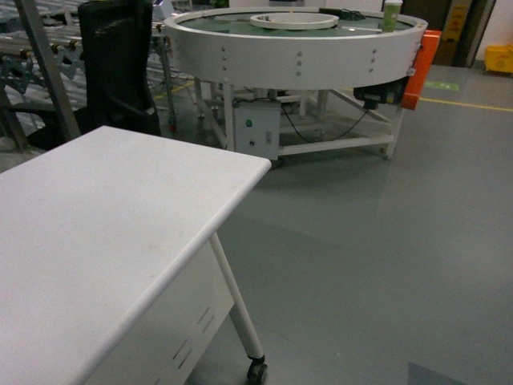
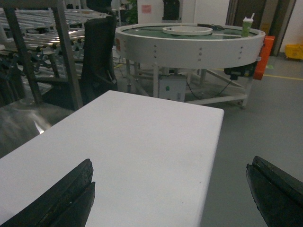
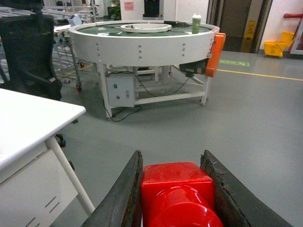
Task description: Pick red block from blue box to shelf
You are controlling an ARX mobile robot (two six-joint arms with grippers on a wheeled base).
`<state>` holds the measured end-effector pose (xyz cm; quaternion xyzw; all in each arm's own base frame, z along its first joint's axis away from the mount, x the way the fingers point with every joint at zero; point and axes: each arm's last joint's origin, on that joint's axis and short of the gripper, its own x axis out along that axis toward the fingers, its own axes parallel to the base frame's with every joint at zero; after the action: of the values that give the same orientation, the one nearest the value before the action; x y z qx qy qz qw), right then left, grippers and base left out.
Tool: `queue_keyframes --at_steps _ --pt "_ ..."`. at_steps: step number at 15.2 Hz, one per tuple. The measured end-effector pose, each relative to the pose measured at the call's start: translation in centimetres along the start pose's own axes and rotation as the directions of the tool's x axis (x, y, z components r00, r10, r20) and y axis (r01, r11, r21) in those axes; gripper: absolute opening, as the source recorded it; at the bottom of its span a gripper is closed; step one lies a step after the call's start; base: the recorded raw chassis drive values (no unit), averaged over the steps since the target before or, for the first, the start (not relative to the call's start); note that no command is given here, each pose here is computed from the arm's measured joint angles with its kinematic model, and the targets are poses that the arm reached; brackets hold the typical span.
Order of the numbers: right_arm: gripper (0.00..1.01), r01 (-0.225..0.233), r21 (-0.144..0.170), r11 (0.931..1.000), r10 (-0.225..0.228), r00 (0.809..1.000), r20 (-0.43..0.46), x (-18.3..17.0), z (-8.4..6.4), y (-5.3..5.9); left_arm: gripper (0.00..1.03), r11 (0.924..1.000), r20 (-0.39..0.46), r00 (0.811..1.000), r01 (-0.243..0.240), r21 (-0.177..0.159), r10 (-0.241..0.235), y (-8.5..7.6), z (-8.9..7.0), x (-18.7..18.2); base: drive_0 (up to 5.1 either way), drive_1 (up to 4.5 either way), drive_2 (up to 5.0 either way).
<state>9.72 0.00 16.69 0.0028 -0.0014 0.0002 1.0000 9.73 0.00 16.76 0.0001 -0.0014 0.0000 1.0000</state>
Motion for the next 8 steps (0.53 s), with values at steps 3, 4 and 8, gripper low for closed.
queue_keyframes --at_steps 3,4,8 --pt "0.28 0.000 0.000 1.0000 0.000 1.000 0.000 0.00 0.00 0.00 0.98 1.0000 0.000 1.000 0.000 0.000 0.000 0.00 0.00 0.00 -1.6 -1.58 -1.6" --pt "0.28 0.000 0.000 1.0000 0.000 1.000 0.000 0.00 0.00 0.00 0.98 1.0000 0.000 1.000 0.000 0.000 0.000 0.00 0.00 0.00 -1.6 -1.58 -1.6" --pt "0.28 0.000 0.000 1.0000 0.000 1.000 0.000 0.00 0.00 0.00 0.98 1.0000 0.000 1.000 0.000 0.000 0.000 0.00 0.00 0.00 -1.6 -1.58 -1.6"
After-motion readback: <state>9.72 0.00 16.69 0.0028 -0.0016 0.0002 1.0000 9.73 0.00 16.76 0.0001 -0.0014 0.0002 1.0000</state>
